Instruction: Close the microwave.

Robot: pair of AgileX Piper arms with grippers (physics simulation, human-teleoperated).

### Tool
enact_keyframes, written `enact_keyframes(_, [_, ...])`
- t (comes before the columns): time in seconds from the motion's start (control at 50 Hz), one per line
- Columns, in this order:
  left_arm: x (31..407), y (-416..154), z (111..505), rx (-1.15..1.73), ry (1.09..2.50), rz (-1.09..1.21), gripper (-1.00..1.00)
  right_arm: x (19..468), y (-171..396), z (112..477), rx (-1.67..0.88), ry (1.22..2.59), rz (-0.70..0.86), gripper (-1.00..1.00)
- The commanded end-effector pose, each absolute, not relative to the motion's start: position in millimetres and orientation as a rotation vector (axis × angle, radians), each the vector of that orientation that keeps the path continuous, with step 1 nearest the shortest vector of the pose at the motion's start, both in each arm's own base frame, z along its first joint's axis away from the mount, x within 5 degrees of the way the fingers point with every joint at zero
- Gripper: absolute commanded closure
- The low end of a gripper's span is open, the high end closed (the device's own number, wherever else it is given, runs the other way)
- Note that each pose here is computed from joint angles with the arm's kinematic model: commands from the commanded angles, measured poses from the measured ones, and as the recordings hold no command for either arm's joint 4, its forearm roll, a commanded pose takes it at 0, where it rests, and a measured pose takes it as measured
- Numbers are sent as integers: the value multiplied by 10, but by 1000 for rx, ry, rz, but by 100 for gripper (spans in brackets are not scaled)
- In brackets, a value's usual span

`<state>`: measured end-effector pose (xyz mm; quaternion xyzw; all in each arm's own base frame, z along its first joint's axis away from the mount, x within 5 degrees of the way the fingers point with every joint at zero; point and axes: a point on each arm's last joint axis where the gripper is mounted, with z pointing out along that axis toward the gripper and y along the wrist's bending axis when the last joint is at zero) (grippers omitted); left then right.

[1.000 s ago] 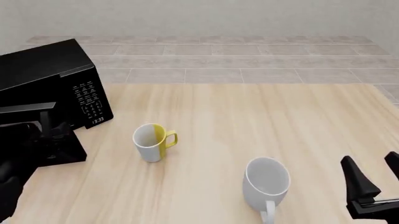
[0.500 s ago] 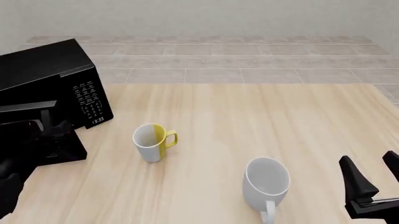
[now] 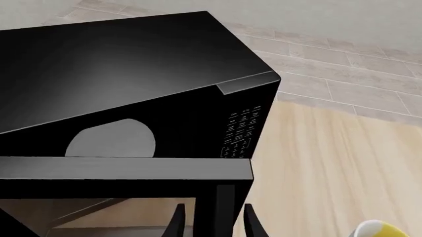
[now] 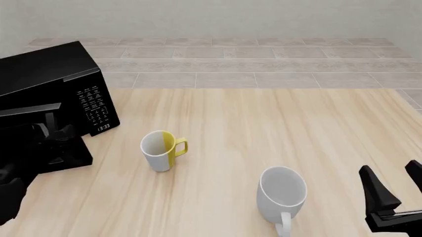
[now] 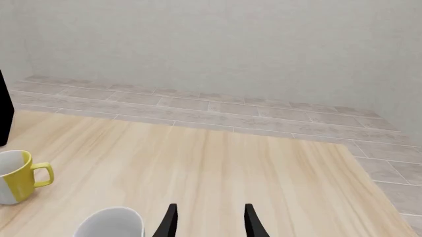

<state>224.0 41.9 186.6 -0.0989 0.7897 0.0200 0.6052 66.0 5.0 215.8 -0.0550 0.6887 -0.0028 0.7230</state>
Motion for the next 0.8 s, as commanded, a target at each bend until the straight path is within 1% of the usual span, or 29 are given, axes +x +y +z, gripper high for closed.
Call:
enact_keyframes(0.02, [2337, 538, 1804, -302, 1864, 90, -100, 664, 51, 2155, -122, 1521, -6, -100])
enact_keyframes(0.8, [2551, 704, 1714, -329, 1882, 130, -100, 677, 51, 2152, -120, 1524, -6, -100])
